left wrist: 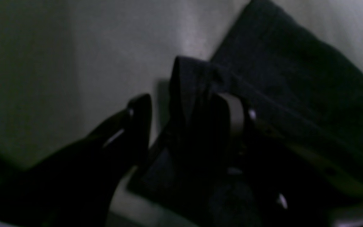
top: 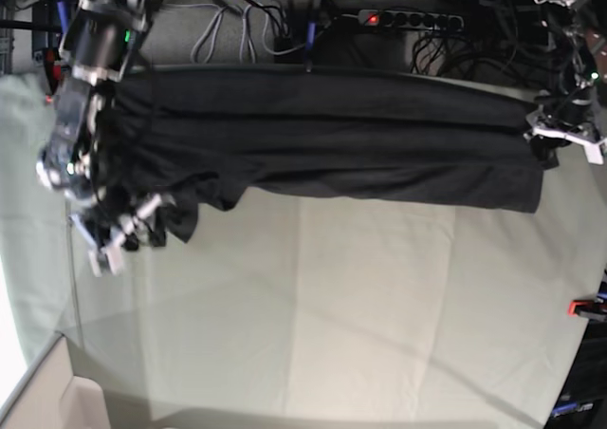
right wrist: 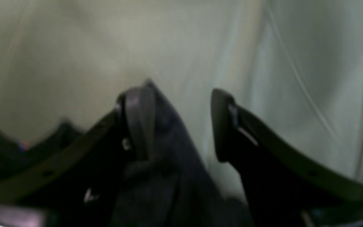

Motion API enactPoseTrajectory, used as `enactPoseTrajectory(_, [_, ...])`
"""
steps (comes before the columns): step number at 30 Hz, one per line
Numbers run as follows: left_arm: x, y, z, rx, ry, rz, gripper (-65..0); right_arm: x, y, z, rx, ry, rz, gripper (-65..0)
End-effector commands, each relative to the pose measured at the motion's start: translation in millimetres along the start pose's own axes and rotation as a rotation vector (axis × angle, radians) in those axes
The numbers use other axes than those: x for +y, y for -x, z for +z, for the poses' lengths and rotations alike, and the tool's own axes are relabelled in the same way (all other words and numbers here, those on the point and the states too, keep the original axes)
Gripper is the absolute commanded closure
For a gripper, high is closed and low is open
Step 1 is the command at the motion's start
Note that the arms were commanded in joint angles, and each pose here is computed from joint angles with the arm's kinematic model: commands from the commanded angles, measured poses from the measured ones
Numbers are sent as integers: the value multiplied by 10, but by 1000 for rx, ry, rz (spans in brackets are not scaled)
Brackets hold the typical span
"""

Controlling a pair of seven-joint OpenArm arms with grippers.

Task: Layout the t-shirt on the table in an organized manner, then fold the t-shirt properly
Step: 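Tuck the loose shirt end under with the right gripper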

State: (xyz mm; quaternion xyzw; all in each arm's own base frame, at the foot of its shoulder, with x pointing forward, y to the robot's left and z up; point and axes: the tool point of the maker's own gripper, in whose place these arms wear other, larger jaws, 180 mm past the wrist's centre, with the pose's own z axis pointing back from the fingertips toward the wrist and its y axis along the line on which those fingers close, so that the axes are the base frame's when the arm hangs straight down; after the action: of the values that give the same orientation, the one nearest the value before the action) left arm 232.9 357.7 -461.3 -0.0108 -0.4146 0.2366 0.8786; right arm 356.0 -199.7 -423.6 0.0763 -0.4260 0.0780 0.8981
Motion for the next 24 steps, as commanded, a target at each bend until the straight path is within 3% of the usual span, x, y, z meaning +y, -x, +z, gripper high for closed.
enactPoseTrajectory(1, [21,-198,18,-52,2,-12,-312,-96,-162,-26,-30,5,7,-298])
enactPoseTrajectory(8, [44,-194,17,-49,-2,-13,-312,-129,94,-216,53,-34,-62,-298])
enactPoseTrajectory(14, [27,-199,14,-52,1,-11,-312,-38,257,-294,44,-64,-111,-298])
enactPoseTrajectory(24, [-27,-292,-31,-71,10,-6,-312,315,553,-368,117,-152,-56,-292])
